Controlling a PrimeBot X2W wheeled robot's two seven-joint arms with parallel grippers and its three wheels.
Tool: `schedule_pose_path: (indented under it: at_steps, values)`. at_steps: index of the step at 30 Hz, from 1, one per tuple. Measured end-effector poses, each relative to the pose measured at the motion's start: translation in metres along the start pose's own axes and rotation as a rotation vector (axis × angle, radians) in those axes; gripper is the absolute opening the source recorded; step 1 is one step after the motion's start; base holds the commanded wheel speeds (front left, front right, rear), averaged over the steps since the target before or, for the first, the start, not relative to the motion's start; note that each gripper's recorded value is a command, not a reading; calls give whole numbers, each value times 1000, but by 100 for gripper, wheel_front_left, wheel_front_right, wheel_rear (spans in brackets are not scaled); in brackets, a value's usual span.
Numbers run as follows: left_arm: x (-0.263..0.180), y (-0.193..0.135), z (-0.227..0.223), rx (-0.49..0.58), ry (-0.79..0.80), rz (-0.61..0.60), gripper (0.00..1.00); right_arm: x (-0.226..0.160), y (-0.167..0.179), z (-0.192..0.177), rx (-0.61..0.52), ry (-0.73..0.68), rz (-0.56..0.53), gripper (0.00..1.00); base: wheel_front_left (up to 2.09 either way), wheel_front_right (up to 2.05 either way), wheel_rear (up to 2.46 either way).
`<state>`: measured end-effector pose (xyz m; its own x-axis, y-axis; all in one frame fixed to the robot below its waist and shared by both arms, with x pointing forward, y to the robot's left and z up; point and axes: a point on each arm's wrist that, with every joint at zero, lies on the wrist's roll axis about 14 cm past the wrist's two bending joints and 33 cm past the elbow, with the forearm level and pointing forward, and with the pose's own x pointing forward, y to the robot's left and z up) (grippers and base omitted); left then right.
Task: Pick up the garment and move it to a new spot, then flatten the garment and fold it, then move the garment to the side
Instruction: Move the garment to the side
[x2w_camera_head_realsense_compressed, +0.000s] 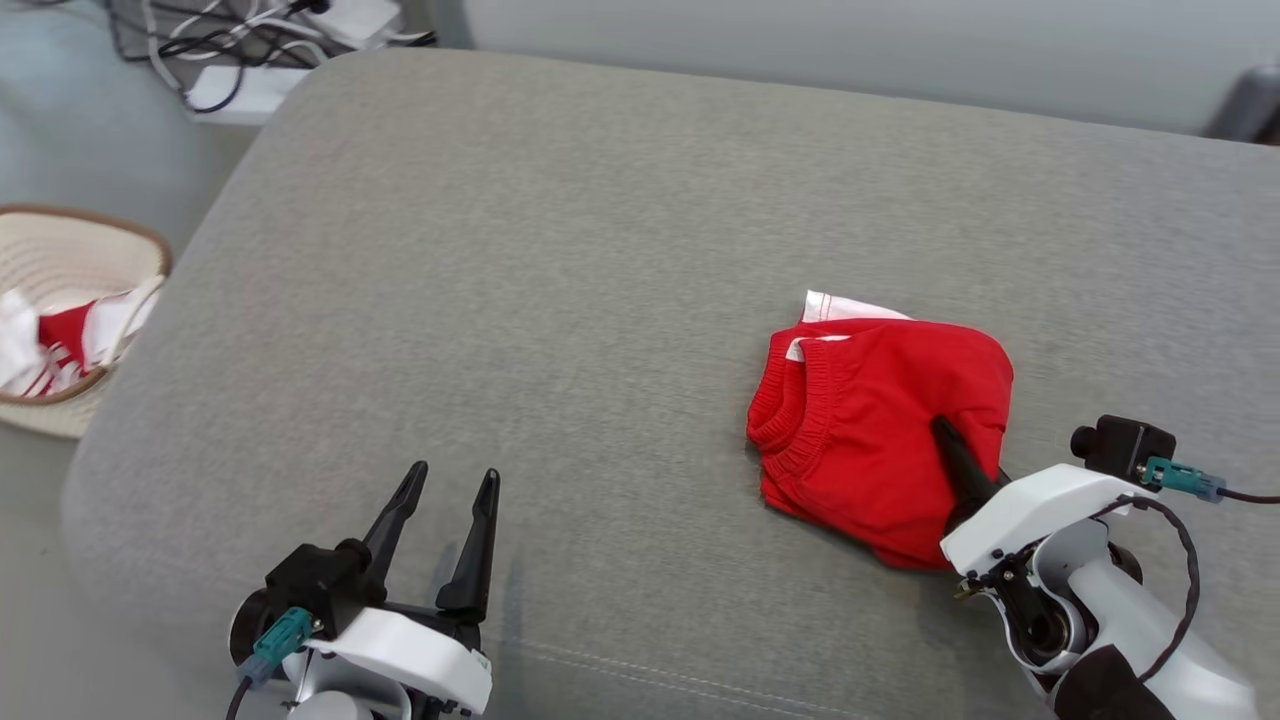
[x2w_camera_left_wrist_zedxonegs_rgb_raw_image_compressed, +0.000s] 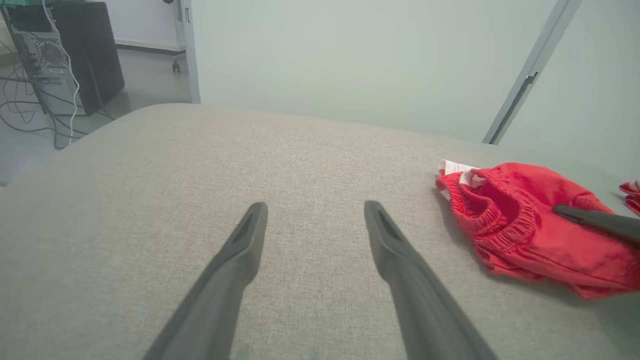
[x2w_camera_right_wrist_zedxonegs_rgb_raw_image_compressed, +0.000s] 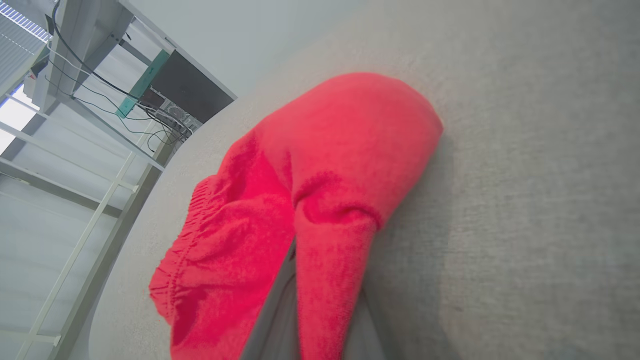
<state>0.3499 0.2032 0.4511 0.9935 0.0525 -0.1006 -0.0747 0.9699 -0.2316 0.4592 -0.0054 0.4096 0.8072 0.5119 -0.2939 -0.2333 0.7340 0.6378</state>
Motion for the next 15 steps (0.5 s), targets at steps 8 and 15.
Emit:
schedule_pose_path:
  at_steps: [8, 15]
  values:
    - [24, -43, 0, 29, -2, -139, 100, -47, -46, 13, 35, -84, -129, 0, 0, 0, 0]
    - [42, -95, -9, 26, 21, -291, 100, -99, -87, 40, 64, -214, -253, 0, 0, 0, 0]
